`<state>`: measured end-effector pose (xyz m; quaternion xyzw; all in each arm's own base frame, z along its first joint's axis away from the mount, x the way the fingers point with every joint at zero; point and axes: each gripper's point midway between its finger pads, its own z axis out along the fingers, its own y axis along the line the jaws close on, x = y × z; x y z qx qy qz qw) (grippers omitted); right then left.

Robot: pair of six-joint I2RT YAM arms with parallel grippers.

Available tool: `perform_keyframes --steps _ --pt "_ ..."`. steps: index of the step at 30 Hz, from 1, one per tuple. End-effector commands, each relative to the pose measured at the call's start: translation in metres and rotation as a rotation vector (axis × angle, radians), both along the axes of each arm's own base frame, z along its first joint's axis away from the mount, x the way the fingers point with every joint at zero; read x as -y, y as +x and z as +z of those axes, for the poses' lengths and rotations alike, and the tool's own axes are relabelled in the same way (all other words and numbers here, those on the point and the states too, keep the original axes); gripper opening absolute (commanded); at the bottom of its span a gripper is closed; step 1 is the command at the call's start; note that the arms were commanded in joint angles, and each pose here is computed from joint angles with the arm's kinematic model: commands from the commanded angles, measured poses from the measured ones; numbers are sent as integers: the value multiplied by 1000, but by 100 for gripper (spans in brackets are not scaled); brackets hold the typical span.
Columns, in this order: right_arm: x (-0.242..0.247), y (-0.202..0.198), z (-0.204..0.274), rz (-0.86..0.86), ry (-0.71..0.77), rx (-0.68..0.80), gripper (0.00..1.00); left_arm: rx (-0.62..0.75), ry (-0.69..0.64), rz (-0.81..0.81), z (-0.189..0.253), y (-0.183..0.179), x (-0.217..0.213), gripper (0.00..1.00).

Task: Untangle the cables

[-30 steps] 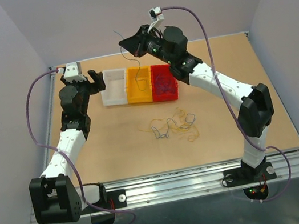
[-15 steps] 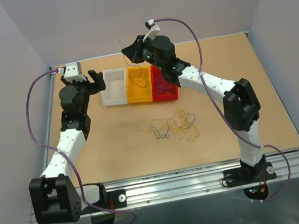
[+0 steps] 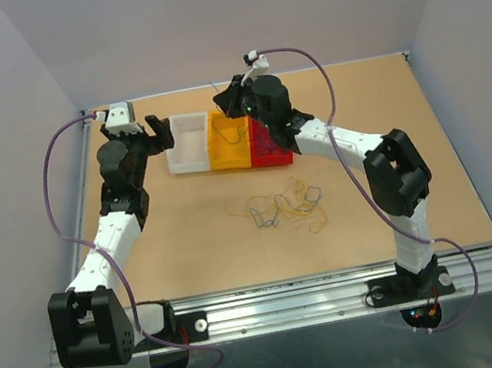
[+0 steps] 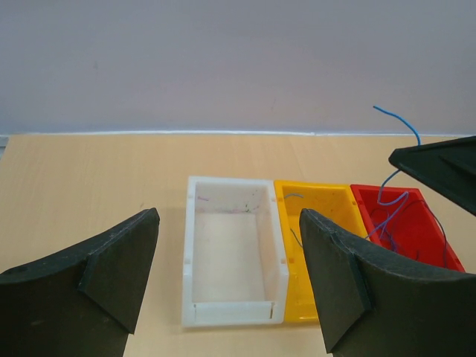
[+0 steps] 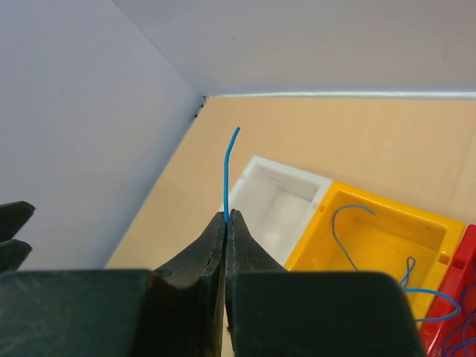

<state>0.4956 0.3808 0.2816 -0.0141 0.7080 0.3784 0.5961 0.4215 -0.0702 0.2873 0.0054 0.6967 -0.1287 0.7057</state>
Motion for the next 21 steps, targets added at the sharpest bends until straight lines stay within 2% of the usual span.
perform_keyframes --steps 1,3,9,14,18,21 --pt "7 9 -32 -32 -82 -18 1 114 -10 -8 41 2 0 87" --pt "1 11 -59 -11 -127 -63 0 112 -10 -6 40 3 0 87" --pt "-35 -5 -78 103 -228 -42 0 109 -4 -1 39 4 -1 87" --pt "-52 -27 -92 248 -214 -74 0 113 -5 -8 40 4 0 87" --pt "-49 -30 -97 241 -217 -106 0 113 -5 -14 40 3 1 87" --pt "-32 -21 -106 138 -263 -149 0 113 -3 -17 40 3 2 87"
